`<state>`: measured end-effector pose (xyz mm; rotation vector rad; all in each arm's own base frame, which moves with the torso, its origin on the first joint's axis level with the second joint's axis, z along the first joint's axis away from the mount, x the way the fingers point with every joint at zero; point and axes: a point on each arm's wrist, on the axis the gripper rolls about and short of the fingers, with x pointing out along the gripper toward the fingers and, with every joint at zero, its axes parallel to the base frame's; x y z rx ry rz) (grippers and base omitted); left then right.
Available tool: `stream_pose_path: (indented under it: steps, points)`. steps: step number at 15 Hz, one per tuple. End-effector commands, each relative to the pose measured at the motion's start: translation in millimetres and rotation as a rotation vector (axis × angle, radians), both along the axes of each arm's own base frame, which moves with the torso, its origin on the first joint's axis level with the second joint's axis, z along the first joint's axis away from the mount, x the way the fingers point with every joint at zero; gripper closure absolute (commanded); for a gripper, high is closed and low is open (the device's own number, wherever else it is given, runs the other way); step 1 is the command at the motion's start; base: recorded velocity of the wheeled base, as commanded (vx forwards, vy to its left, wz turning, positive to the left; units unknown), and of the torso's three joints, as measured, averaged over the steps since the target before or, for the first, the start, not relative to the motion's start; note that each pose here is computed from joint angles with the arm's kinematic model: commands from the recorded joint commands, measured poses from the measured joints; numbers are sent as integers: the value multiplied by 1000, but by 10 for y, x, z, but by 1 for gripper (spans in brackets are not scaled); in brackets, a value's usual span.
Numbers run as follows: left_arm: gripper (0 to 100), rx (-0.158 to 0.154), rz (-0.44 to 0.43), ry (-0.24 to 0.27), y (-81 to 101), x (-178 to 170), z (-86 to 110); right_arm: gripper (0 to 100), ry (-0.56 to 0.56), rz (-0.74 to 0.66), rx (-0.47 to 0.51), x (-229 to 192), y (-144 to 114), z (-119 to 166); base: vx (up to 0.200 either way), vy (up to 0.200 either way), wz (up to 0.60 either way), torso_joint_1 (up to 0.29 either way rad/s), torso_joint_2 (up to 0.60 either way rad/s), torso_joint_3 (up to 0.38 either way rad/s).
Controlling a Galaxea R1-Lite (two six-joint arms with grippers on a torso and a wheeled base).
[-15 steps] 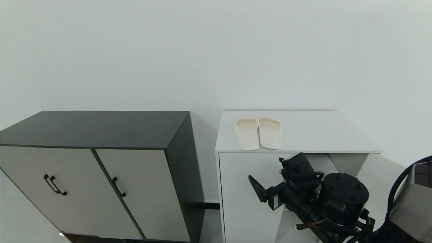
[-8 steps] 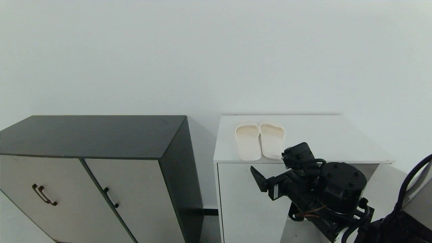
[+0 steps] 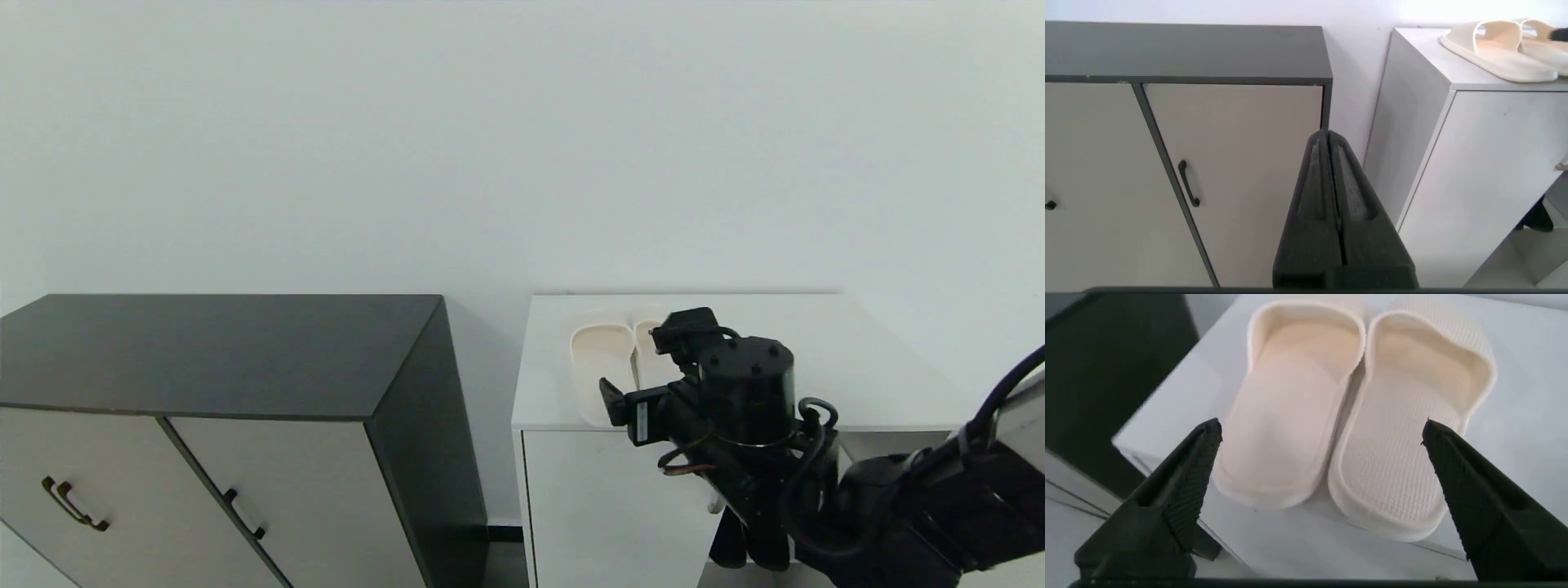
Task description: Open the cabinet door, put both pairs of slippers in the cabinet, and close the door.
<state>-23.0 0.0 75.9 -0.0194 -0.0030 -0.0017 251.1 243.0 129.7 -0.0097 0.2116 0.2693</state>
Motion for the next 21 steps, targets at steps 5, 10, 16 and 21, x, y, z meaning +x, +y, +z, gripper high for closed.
stream_pose_path:
  steps: [5,10,16,21]
  points:
    - [100,-1,0,1,0,1,0,0,54,-136,38,500,207,138,0,0,0,0,0,0]
    - [100,-1,0,1,0,1,0,0,89,-200,18,785,108,-113,0,0,0,0,0,0]
    - [100,-1,0,1,0,1,0,0,73,-210,27,1061,246,-249,0,0,0,0,0,0]
    - [100,-1,0,1,0,1,0,0,60,-227,38,1279,309,-370,0,0,0,0,0,0]
